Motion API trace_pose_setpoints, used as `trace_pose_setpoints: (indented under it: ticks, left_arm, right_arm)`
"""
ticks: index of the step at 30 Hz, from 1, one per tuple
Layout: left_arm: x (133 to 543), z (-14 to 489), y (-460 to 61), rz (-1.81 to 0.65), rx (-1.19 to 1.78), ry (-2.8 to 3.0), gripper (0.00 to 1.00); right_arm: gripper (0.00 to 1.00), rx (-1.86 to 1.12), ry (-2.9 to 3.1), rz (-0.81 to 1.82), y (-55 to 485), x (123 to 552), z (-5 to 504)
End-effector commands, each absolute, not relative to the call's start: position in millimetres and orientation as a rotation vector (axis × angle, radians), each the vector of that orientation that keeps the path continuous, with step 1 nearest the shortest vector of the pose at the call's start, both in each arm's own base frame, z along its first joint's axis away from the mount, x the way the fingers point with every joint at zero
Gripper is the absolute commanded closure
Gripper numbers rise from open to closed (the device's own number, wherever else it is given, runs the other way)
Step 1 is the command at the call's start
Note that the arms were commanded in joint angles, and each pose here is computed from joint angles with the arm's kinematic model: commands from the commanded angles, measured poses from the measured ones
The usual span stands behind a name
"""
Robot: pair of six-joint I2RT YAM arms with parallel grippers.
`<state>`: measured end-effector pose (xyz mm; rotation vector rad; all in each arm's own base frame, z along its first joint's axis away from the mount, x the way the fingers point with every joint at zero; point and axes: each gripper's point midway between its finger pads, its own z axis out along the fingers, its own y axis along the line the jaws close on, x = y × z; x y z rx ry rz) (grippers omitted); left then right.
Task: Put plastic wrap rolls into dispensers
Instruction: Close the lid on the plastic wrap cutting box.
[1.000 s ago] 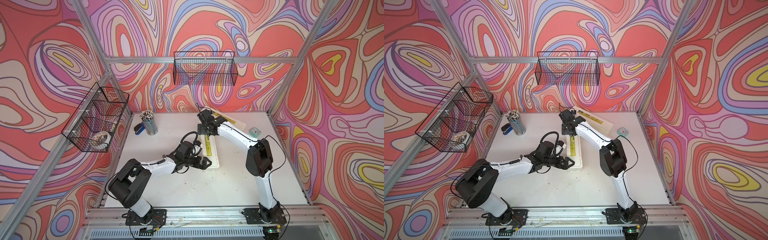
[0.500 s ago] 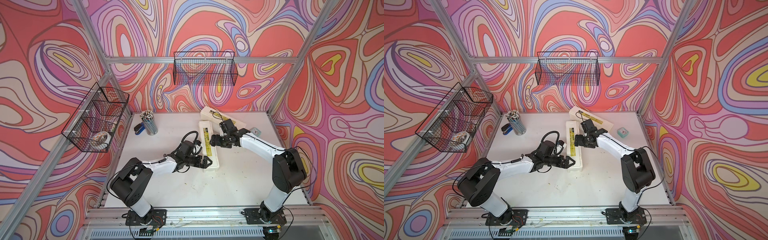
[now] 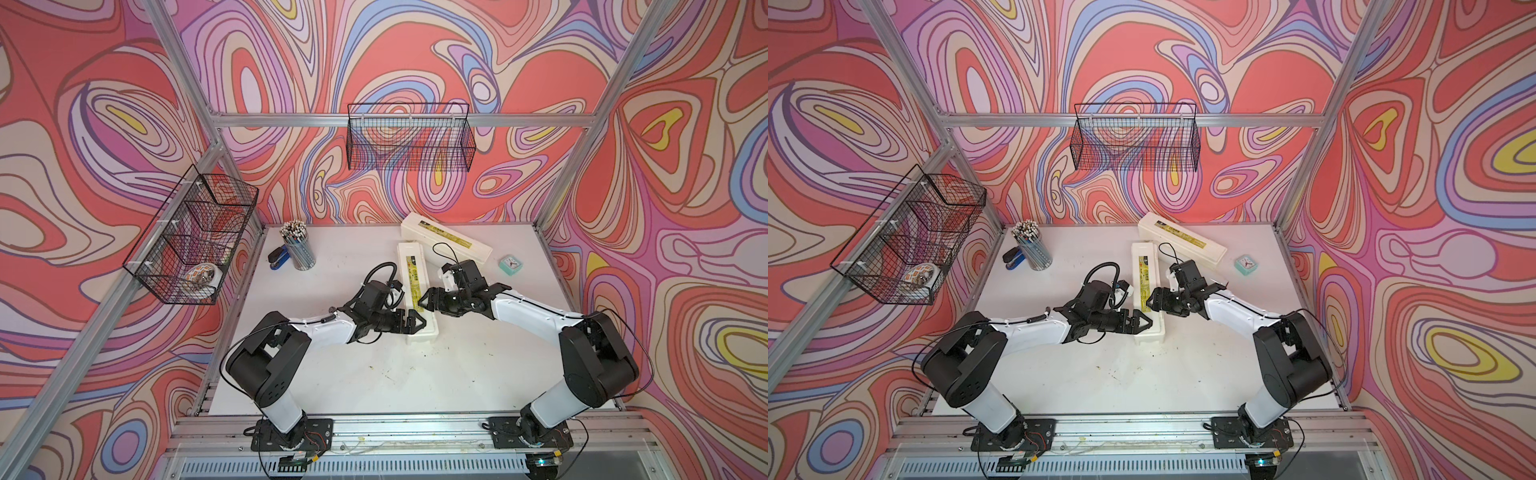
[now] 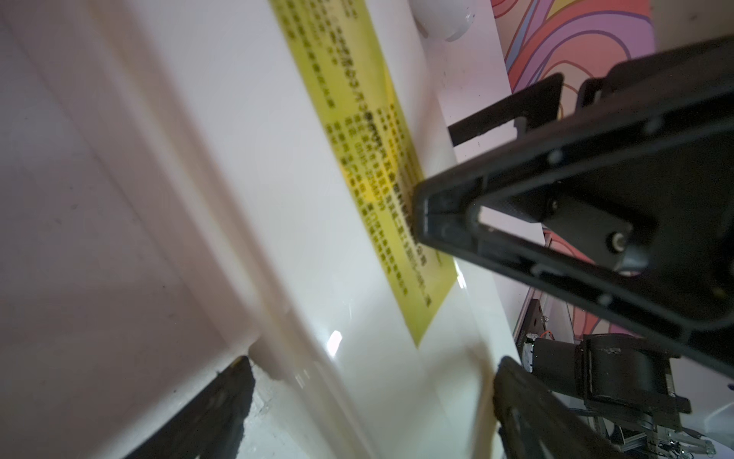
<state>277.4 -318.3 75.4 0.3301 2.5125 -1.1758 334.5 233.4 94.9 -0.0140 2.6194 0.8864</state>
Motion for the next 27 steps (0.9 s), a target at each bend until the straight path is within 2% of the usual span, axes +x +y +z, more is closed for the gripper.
trace_pose_setpoints:
  ticks: [1, 8, 18, 22, 25, 27]
  left_arm:
    - [241, -17, -261, -0.832, 0.149, 2.874, 0.07]
    - [235, -24, -249, -0.820, 0.072, 2.901, 0.07]
    - [243, -17, -249, -0.831, 0.013, 2.881, 0.05]
    - [244, -18, -242, -0.818, -0.006, 2.889, 0.06]
    - [249, -19, -238, -0.815, -0.003, 2.895, 0.11]
    - [254, -22, -234, -0.794, -0.015, 2.913, 0.21]
  right_arm:
    - [0.32, 0.055, 2.707, 0.912, 227, 320, 66]
    - [0.45, 0.150, 2.789, 0.928, 217, 293, 36]
    - [0.67, 0.239, 2.933, 0.822, 199, 265, -7]
    - [0.68, 0.203, 2.928, 0.777, 195, 266, 0]
    - [0.68, 0.176, 2.913, 0.733, 192, 273, 10]
    - [0.69, 0.164, 2.899, 0.725, 193, 278, 17]
